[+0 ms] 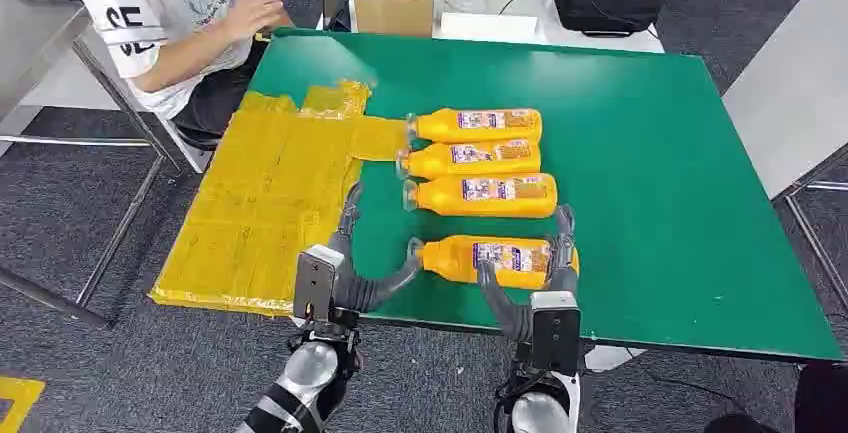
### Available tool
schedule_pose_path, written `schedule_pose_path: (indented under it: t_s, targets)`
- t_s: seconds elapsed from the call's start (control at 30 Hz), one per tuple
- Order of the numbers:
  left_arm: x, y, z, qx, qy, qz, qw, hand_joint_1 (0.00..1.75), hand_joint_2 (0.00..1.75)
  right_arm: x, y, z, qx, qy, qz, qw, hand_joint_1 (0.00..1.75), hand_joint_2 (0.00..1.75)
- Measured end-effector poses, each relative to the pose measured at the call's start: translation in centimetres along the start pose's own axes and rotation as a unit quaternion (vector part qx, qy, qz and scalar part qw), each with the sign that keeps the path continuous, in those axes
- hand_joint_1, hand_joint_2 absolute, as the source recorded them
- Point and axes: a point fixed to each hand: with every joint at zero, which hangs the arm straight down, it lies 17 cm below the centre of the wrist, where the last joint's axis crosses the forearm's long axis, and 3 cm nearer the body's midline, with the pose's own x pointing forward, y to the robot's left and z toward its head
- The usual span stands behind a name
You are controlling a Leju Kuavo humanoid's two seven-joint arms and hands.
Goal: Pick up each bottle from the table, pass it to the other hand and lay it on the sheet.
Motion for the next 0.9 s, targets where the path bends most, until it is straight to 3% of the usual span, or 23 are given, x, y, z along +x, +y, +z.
schedule_pose_path:
  t_s: [0.33,0.9]
  targets:
    - [-0.1,0.1,0.2,0.003,0.001,-0.003,1.0,0.0,1.75,-0.2,0.1,0.1,0.003,0.004,0.001,1.0,0.0,1.75]
    - [-0.9,2.3,-0.2,0.027,0.004,-0.031,0.999,0.0,1.75,-3.6,-1.2,0.1,0.04,0.029,0.123,0.991,0.0,1.75]
